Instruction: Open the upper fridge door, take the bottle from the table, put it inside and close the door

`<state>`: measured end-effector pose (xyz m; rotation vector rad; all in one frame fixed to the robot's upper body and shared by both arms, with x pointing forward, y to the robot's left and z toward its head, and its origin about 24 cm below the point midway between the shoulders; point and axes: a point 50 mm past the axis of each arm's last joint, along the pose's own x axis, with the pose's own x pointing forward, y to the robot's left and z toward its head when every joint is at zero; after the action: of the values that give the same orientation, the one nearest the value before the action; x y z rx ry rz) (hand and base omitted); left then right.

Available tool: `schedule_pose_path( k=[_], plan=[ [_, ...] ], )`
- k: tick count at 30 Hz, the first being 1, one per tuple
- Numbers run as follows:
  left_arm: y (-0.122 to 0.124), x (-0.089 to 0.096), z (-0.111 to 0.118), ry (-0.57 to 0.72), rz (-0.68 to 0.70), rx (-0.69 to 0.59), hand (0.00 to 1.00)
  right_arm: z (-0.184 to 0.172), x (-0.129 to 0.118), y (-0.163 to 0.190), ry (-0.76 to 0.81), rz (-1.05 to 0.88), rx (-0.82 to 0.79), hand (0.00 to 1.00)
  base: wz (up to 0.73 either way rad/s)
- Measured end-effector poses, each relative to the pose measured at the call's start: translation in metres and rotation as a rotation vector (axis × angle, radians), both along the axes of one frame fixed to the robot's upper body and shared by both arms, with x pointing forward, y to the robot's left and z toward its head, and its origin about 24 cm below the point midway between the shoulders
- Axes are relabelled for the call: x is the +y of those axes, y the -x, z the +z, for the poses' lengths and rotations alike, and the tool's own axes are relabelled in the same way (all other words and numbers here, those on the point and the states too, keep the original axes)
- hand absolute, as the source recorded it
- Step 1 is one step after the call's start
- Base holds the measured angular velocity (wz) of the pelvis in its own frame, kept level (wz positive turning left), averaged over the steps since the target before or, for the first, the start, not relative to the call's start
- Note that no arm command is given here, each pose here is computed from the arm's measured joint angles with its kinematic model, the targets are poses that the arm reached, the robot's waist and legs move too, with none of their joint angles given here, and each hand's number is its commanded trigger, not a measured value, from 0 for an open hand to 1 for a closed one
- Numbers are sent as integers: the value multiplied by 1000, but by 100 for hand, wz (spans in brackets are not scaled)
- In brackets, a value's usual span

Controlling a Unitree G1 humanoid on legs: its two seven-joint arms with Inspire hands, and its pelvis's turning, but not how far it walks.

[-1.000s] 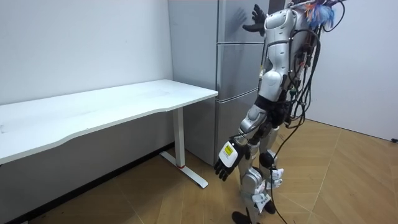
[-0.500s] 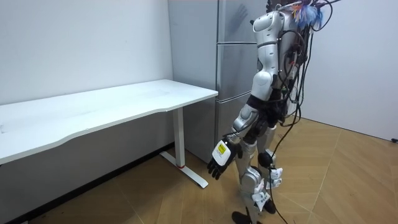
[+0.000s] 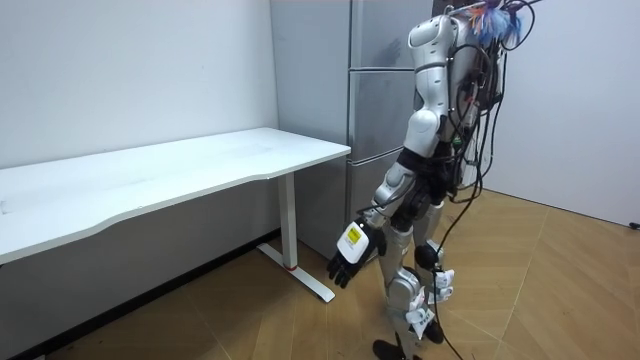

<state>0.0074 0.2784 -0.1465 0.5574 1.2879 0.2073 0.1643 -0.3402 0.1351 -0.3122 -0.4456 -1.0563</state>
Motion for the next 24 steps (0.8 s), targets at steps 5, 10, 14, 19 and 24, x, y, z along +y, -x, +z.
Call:
schedule_pose_path(
  k=[5,10,14,19,24],
  plan=[
    [-2,0,0,-23,1,-3,0,-30,-12,6,-177,-70,36,0,-4],
    [2,-4,-2,-24,5,21,0,-63,-16,16,-354,-169,73,0,0],
    [2,-9,-4,-11,-11,25,0,-82,-14,23,-412,-189,136,0,0],
    [1,-14,-5,-13,-22,19,0,-114,-3,28,-496,-222,235,0,1],
    [2,-16,-5,-15,2,9,0,-156,13,37,-576,-241,410,0,0]
  ],
)
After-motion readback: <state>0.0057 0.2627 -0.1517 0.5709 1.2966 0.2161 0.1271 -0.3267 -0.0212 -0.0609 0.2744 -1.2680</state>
